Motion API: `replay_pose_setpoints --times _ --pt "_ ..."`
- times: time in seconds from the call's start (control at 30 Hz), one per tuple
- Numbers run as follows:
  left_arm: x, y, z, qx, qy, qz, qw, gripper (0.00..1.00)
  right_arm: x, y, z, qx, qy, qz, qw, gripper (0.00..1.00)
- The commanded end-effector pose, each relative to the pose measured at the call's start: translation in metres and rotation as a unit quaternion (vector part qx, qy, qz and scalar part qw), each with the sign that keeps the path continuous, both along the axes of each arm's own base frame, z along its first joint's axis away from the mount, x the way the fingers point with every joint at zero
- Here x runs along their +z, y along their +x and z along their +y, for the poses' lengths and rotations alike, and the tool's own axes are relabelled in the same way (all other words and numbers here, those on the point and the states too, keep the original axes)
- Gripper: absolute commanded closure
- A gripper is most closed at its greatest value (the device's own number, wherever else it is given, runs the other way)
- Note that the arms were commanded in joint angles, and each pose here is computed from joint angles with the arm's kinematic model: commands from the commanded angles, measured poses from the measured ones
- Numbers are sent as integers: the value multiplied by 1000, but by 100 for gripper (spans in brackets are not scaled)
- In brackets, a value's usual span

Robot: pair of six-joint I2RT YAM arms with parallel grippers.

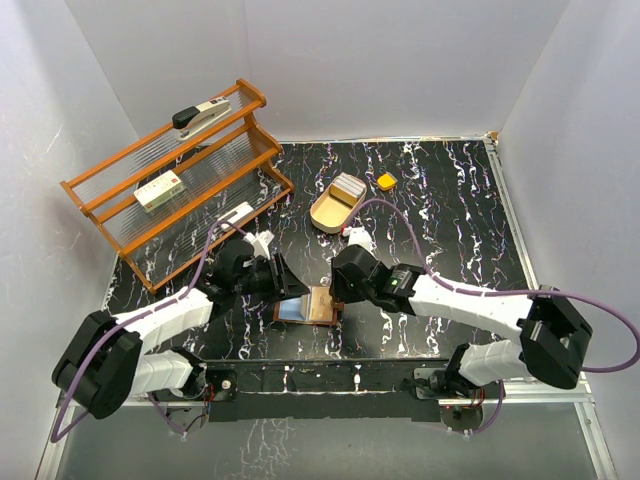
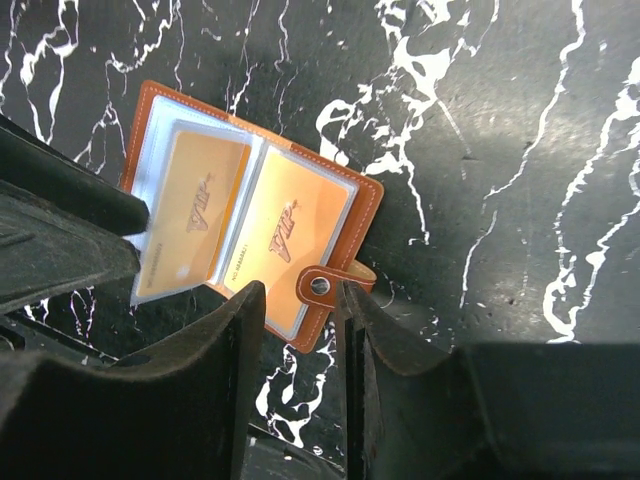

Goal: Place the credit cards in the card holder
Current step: Turn over the card slot in the card holder, then pick up the credit card from the storage box.

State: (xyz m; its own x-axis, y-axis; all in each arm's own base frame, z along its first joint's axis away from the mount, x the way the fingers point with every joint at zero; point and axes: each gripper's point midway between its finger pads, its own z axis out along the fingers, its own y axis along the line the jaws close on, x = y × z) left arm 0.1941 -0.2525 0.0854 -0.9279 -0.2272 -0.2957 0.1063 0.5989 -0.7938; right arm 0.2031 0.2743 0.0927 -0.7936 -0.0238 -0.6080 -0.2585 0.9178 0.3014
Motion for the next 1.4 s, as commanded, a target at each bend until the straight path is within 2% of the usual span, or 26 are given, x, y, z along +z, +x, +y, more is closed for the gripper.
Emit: replay_pose_setpoints --times 0.0,0.3,0.53,0.67,0.77,0.87,0.97,1.17,1.37 --pt "13 -5 -17 -24 -42 2 999 59 29 17 -13 -25 4 -51 998 67" --pt "8 -12 -34 -36 -73 19 997 59 55 28 -27 -39 19 -80 996 64" --pt "1 -11 -34 -27 -49 15 998 58 69 33 -28 -39 18 -99 994 63" --pt "-2 -8 -21 -6 -2 8 1000 56 81 39 -26 -32 17 -120 992 62" --pt "-11 -1 1 27 70 4 997 53 90 50 -24 -26 7 -142 990 60" --pt "-17 2 22 54 130 3 990 52 99 68 -21 -17 -13 -169 985 59" --pt "-21 3 38 69 160 5 985 50 100 92 -22 -7 -50 -202 978 58" --pt "-36 -3 55 78 183 24 980 48 99 149 -32 -2 -111 -230 967 56" --pt "-44 -7 58 65 178 28 981 45 100 206 -42 16 -159 -250 955 49"
